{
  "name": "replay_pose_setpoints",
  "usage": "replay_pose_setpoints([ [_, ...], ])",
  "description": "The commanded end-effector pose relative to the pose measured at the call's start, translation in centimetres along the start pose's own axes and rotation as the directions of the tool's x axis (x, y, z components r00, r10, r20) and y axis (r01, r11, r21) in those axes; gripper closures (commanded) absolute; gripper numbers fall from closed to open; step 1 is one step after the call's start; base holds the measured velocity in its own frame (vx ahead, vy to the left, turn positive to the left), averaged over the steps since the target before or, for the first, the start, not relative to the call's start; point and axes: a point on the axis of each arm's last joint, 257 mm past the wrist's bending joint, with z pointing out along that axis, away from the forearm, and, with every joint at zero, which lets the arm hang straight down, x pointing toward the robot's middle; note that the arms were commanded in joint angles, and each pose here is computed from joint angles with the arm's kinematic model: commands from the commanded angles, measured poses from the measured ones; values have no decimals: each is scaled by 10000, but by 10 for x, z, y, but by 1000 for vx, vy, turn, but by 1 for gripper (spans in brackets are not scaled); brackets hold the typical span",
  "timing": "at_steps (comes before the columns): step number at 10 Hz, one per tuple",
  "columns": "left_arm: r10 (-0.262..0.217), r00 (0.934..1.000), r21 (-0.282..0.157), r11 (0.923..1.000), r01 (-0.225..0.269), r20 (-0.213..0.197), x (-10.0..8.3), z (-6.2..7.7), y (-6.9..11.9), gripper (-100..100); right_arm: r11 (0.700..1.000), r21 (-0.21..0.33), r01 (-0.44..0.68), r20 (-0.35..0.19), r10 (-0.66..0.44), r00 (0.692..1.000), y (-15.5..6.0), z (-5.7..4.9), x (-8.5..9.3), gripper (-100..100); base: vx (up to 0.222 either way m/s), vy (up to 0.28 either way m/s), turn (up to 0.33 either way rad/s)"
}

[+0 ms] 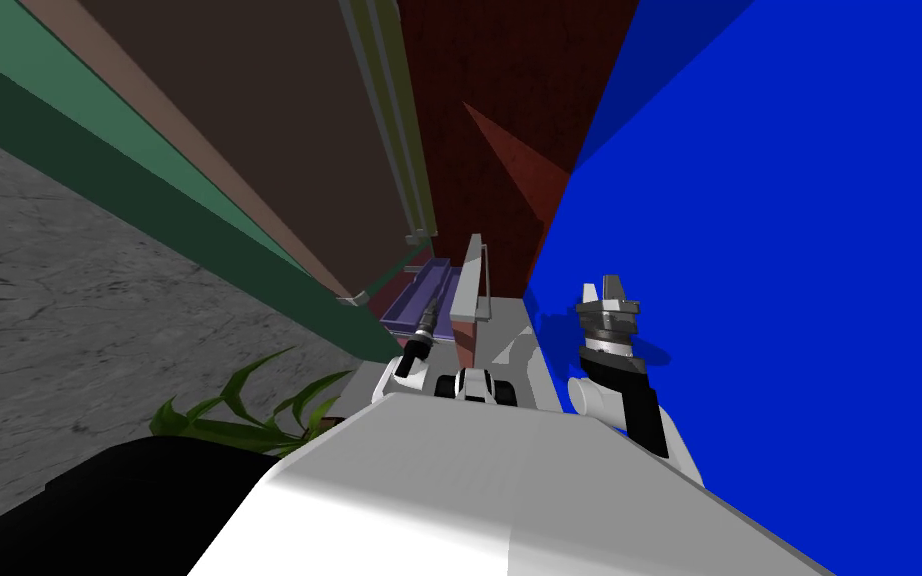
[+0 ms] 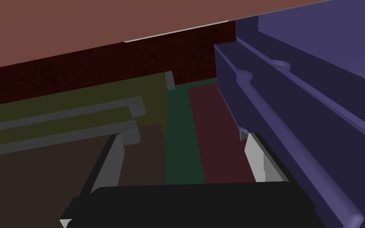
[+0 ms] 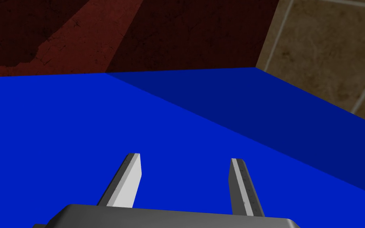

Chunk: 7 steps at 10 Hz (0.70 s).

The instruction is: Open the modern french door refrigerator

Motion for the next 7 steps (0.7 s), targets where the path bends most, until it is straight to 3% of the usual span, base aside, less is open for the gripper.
replay_pose_setpoints([
  [1, -10, 10000, 4, 10000, 10, 20, -1, -2, -6, -100, 10000, 0, 0, 0, 0, 10000, 0, 0, 0, 0, 0, 0, 0],
  [2, -10, 10000, -18, 10000, 10, 22, -1, -2, -7, 0, 10000, 0, 0, 0, 0, 10000, 0, 0, 0, 0, 0, 0, 0],
  [7, -10, 10000, -17, 10000, 10, 22, -1, -2, -7, 0, 10000, 0, 0, 0, 0, 10000, 0, 0, 0, 0, 0, 0, 0],
])
